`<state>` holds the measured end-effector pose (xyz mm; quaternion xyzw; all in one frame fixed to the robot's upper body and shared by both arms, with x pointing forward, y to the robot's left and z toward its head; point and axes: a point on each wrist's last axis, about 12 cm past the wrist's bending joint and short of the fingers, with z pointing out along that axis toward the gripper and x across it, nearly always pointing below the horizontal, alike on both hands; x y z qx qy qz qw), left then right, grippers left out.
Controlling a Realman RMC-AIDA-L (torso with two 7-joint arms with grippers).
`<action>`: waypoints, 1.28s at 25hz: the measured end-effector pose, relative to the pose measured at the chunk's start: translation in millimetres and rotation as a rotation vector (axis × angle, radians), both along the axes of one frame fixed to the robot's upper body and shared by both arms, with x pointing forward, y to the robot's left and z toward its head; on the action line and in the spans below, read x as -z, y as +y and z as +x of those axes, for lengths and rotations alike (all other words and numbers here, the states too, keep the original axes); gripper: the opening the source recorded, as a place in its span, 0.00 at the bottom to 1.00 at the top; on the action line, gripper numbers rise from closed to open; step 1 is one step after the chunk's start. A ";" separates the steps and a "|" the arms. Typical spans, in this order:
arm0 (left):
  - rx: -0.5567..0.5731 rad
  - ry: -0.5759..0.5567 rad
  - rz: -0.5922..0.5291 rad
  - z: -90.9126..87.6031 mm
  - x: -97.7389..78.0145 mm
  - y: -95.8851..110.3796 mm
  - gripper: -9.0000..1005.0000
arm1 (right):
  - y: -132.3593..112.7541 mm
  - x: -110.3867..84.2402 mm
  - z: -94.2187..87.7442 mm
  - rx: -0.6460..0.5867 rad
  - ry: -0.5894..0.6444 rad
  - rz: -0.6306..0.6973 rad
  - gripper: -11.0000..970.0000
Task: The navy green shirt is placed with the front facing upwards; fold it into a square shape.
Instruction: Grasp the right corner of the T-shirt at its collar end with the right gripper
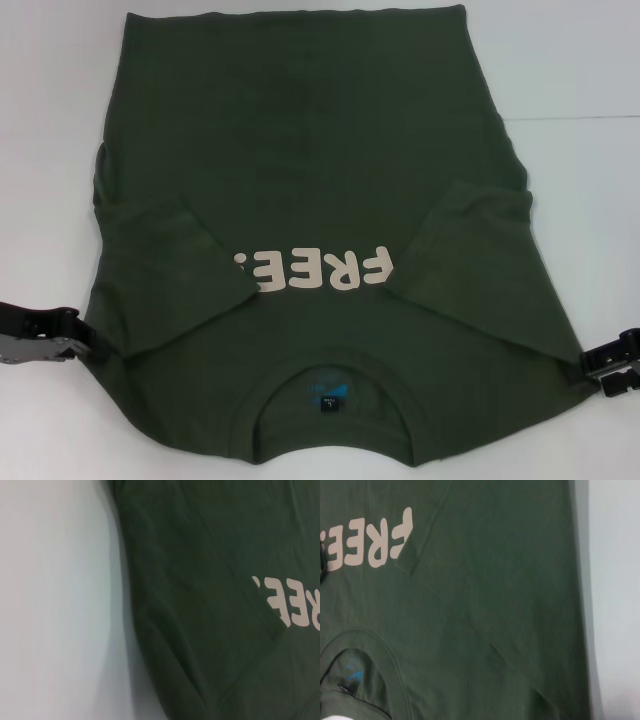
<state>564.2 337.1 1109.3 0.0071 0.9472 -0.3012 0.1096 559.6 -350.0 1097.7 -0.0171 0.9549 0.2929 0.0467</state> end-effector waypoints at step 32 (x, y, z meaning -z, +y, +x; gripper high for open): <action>0.005 -0.005 -0.011 2.6 -1.5 -2.5 0.06 | 7.7 -1.9 8.2 -0.022 -0.014 -0.026 0.67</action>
